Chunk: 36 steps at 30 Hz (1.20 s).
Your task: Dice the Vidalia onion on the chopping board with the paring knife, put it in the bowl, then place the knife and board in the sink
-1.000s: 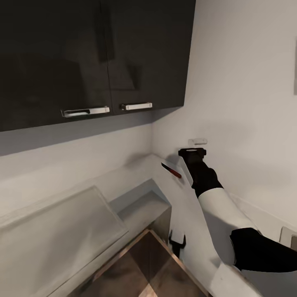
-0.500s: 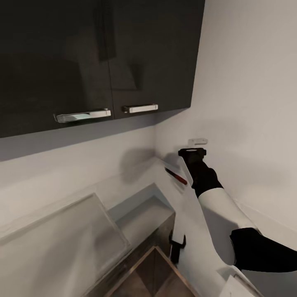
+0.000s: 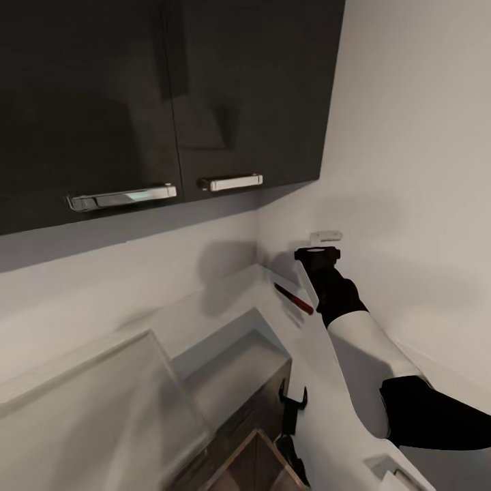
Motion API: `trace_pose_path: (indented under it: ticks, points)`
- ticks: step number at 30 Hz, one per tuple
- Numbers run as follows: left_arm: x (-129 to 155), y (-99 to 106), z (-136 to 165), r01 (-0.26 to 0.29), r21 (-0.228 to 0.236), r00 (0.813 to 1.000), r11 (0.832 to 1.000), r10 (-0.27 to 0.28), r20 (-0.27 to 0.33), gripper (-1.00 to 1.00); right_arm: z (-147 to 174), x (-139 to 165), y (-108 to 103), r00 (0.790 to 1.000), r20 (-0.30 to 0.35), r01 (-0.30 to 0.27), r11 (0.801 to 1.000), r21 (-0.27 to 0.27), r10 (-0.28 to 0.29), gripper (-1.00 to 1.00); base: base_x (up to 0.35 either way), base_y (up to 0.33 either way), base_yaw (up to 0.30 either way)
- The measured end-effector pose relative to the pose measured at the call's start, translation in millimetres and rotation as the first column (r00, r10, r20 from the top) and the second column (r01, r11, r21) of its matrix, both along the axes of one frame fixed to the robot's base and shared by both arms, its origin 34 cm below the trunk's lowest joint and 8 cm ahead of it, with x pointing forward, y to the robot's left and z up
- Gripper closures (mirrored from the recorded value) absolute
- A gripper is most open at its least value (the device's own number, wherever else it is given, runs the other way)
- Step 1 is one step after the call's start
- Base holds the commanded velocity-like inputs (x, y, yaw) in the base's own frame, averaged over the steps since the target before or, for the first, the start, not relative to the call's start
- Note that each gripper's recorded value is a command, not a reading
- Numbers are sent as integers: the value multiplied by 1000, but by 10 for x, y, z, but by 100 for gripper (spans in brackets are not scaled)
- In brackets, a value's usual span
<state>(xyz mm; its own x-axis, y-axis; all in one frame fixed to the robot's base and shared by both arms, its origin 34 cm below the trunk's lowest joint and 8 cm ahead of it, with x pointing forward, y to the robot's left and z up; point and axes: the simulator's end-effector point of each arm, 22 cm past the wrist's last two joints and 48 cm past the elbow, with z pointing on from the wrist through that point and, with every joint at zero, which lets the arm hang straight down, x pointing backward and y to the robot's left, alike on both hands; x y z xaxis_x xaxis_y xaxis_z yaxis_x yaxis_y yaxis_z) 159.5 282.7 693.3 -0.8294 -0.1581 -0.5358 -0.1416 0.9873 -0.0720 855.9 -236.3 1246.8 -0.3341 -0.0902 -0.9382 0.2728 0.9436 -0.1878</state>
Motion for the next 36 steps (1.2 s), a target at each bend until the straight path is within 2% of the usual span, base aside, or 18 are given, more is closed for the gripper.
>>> trace_pose_path:
  ticks: [17, 25, 36]
  points:
    - [1, -1, -1, 0, 0, 1000, 1000, 0, 0, -100, -6, 2, 0, 1000, -1, 0, 1000, 0, 0, -100, 16, 0, 0]
    - [1, -3, -2, 1, -1, 1000, 1000, -1, -1, -100, -30, 5, 2, 1000, -6, 0, 1000, -1, 0, -100, -156, 0, 0]
    - [-5, -4, -3, 0, -1, 1000, 1000, 0, -2, -100, -55, 2, -9, 1000, -12, 1, 1000, -3, -1, -100, -14, 0, 0]
